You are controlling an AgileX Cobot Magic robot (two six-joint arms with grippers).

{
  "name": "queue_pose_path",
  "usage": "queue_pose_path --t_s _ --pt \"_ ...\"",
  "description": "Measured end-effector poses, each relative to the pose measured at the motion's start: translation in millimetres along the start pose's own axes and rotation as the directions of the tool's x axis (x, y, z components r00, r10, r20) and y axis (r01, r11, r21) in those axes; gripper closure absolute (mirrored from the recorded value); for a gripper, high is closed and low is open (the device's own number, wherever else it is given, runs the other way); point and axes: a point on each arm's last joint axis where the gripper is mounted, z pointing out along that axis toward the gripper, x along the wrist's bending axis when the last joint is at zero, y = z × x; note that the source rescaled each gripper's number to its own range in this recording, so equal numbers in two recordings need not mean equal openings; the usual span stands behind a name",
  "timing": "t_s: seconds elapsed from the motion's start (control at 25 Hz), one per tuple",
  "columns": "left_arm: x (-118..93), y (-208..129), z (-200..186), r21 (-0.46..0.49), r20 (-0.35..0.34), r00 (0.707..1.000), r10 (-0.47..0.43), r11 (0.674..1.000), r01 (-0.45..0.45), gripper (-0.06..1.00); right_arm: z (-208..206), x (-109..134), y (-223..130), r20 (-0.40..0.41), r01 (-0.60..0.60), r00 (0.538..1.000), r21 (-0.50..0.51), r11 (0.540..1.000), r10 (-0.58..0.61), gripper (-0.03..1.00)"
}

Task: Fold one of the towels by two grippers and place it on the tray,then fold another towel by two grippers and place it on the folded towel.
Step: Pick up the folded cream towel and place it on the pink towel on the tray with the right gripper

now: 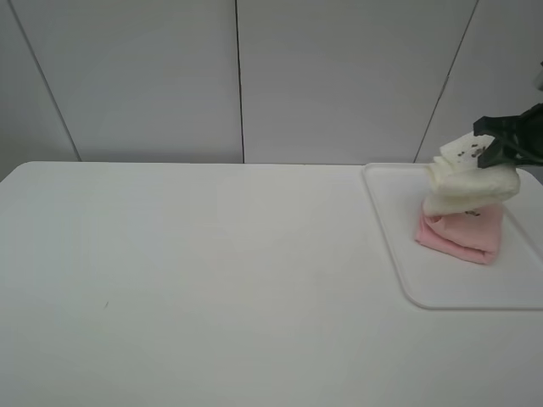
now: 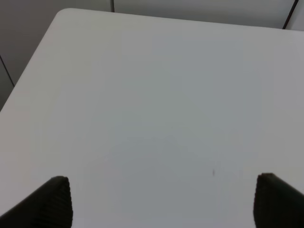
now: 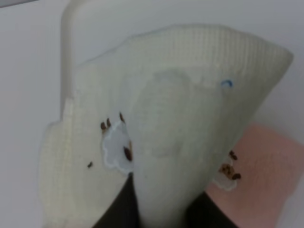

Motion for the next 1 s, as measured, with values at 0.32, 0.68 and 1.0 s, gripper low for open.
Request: queue_pose_path --t_s 0.32,0.68,1.0 --pt "0.0 0.0 0.0 0.0 0.0 1.0 0.0 1.0 0.0 0.01 21.8 -12.0 -9.5 -0.002 -0.035 0.999 0.078 0.996 0.035 0.91" --pt "0.0 0.0 0.0 0.0 0.0 1.0 0.0 1.0 0.0 0.01 40.0 -30.5 -20.0 0.027 -0.049 0.999 0.143 0.988 0.046 0.91" --pt "0.0 0.0 0.0 0.0 0.0 1.0 0.0 1.0 0.0 0.01 65.3 -38.5 -30.3 0.041 -0.049 0.998 0.197 0.979 0.041 0.91"
